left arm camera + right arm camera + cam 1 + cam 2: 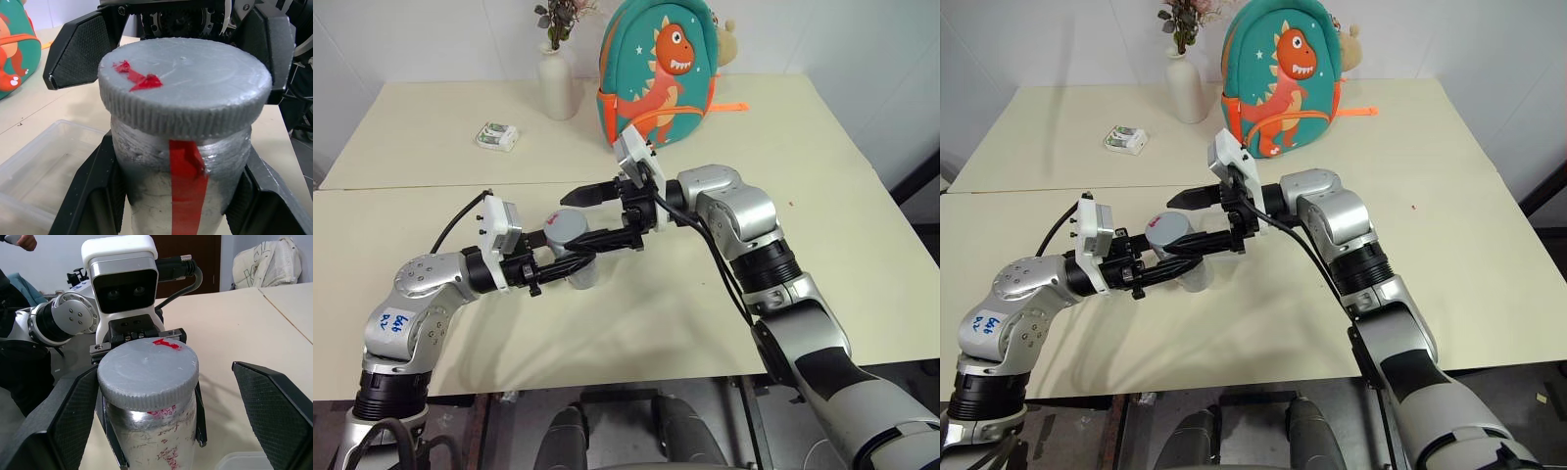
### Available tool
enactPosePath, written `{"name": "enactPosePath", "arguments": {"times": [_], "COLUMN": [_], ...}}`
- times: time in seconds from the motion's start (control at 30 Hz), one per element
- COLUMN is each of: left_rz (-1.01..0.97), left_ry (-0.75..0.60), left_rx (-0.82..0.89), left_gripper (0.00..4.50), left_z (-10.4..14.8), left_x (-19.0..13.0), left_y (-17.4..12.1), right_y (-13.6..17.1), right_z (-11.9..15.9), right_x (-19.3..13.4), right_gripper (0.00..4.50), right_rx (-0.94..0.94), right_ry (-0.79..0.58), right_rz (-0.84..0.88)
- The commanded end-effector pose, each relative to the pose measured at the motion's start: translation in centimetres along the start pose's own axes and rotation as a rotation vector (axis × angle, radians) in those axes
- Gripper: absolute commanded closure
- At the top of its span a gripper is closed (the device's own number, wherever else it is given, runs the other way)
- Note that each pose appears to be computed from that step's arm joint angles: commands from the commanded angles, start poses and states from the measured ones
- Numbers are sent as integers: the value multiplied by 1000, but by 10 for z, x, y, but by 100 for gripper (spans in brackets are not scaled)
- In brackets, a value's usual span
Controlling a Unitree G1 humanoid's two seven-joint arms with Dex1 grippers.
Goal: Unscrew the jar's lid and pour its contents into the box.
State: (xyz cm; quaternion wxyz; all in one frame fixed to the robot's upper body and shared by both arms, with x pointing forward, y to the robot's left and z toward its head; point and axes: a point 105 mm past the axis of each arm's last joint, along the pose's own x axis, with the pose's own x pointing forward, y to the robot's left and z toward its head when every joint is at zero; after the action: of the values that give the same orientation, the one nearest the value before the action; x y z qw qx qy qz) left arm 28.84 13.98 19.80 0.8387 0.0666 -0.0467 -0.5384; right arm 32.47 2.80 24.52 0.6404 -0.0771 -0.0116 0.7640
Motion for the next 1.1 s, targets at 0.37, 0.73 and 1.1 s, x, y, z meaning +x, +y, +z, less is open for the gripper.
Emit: {"name": "enactPosePath", "arguments": {"times": [0.37,0.73,1.1], "left_rz": [-31,-30,-29], "left_ry": [-29,-29,-28], "left_rx": [50,51,54], "left_gripper": [236,236,236], "left_z": [13,13,14], "left_x": [1,1,1], "left_y": [-5,-5,-4], "right_y": [-2,-5,-2], "right_z": [12,9,8], "right_x": [-14,-19,-27], "right_gripper": [4,4,4], "right_rx": [-48,-39,-28], "right_ry": [-12,-6,-2], "right_rz": [-13,-28,-4]}}
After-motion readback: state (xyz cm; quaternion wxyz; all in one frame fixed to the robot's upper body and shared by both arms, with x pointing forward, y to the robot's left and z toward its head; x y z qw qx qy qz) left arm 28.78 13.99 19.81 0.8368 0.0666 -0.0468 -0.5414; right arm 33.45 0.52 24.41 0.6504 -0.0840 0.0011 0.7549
